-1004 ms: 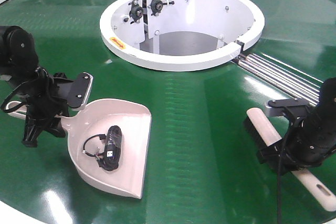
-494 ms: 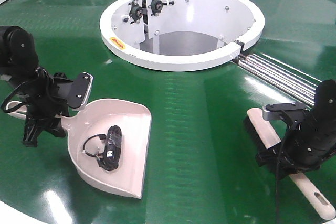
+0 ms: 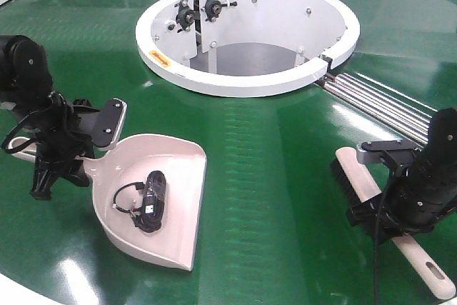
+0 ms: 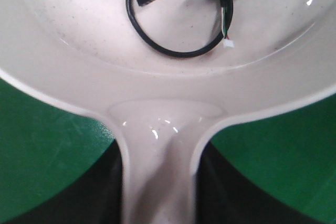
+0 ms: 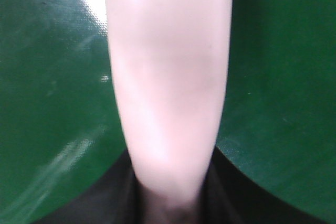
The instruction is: Clean and inspect green conveyor with broom and dustpan
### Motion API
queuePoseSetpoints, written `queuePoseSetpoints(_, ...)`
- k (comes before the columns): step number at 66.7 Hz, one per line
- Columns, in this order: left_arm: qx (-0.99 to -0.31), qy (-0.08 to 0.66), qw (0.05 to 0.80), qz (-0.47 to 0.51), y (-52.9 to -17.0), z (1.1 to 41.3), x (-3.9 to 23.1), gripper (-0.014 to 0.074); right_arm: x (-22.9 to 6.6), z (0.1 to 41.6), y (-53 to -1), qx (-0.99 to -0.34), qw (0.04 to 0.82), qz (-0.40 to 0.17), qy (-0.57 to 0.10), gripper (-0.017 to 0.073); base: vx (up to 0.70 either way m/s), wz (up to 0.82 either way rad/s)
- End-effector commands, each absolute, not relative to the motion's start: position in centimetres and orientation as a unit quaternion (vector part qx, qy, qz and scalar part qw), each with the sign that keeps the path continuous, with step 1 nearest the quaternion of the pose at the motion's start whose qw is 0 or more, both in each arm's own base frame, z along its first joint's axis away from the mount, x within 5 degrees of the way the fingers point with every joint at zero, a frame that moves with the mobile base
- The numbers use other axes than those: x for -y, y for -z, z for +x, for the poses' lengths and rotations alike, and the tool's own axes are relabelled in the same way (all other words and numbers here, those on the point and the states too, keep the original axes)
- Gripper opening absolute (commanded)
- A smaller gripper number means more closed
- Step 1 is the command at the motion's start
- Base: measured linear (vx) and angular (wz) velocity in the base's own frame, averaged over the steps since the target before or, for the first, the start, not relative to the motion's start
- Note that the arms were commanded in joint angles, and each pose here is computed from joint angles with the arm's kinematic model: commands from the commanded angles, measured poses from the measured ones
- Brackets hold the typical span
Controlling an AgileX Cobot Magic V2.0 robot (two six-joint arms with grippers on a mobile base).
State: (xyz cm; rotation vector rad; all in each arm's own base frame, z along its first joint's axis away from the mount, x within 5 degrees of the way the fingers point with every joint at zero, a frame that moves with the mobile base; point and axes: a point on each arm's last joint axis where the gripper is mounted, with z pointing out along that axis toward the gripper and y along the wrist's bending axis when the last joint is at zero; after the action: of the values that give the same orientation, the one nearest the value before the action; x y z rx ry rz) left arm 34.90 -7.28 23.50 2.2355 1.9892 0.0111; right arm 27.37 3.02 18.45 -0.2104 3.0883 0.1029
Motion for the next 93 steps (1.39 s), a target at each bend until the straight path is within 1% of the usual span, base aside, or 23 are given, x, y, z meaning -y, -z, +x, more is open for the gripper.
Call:
queuePoseSetpoints(1, -0.661, -0.024, 0.116, 0.741, -25.8, 34.9, 7.6, -0.0008, -3.0, 27.6, -19.8, -0.996, 0.046, -0.067, -0.036, 0.0188, 0.0, 0.0)
queuePoseSetpoints(17, -0.665, -0.006, 0.111, 0.739, -25.6, 34.7, 7.8, -0.0006, -3.0, 27.6, -19.8, -0.996, 0.046, -0.067, -0.036, 0.0209, 0.0, 0.0)
queuePoseSetpoints(25, -0.694, 0.002, 0.108, 0.712, -25.1, 34.9, 7.8, 0.0, -2.9, 27.6, -19.8, -0.996, 0.047, -0.068, -0.035, 0.0241, 0.0, 0.0)
queuePoseSetpoints(31, -0.712, 0.004, 0.103, 0.695, -24.9, 35.0, 7.8, 0.0026, -2.9, 27.7, -19.8, -0.996, 0.049, -0.069, -0.035, 0.0277, 0.0, 0.0)
queuePoseSetpoints(37, -0.712, 0.005, 0.101, 0.695, -24.9, 34.9, 7.8, 0.0072, -2.9, 27.7, -19.8, -0.996, 0.05, -0.073, -0.035, 0.0325, 0.0, 0.0)
queuePoseSetpoints(42, -0.713, 0.007, 0.102, 0.694, -24.9, 34.9, 7.8, 0.0132, -2.9, 27.8, -19.9, -0.995, 0.052, -0.074, -0.034, 0.0366, 0.0, 0.0)
queuePoseSetpoints(48, -0.721, 0.01, 0.104, 0.685, -24.9, 34.9, 7.8, 0.0221, -2.9, 27.8, -19.9, -0.995, 0.054, -0.074, -0.034, 0.0419, 0.0, 0.0)
queuePoseSetpoints(56, -0.742, 0.012, 0.106, 0.662, -24.9, 35.0, 7.9, 0.0375, -2.9, 27.8, -19.9, -0.995, 0.054, -0.076, -0.034, 0.0468, 0.0, 0.0)
queuePoseSetpoints(57, -0.744, 0.012, 0.105, 0.66, -24.9, 35.0, 7.8, 0.0384, -2.9, 27.8, -19.9, -0.995, 0.054, -0.077, -0.033, 0.0472, 0.0, 0.0)
queuePoseSetpoints(59, -0.749, 0.014, 0.104, 0.654, -24.9, 34.9, 7.8, 0.0429, -2.9, 27.8, -19.9, -0.995, 0.054, -0.079, -0.033, 0.0479, 0.0, 0.0)
queuePoseSetpoints(68, -0.769, 0.019, 0.101, 0.631, -25.1, 34.7, 7.8, 0.0555, -2.9, 27.6, -20.3, -0.995, 0.058, -0.079, -0.033, 0.0489, 0.0, 0.0)
queuePoseSetpoints(74, -0.773, 0.018, 0.108, 0.625, -25.8, 34.4, 7.8, 0.0606, -2.9, 27.4, -21.1, -0.994, 0.073, -0.081, -0.031, 0.0489, 0.0, 0.0)
queuePoseSetpoints(79, -0.773, 0.023, 0.123, 0.622, -26.8, 33.9, 7.9, 0.0627, -2.7, 27.0, -22.2, -0.992, 0.094, -0.084, -0.025, 0.0489, 0.0, 0.0)
queuePoseSetpoints(93, -0.769, 0.053, 0.181, 0.611, -31.2, 31.2, 8.3, 0.0608, -2.5, 25.5, -26.1, -0.981, 0.172, -0.083, -0.022, 0.0489, 0.0, 0.0)
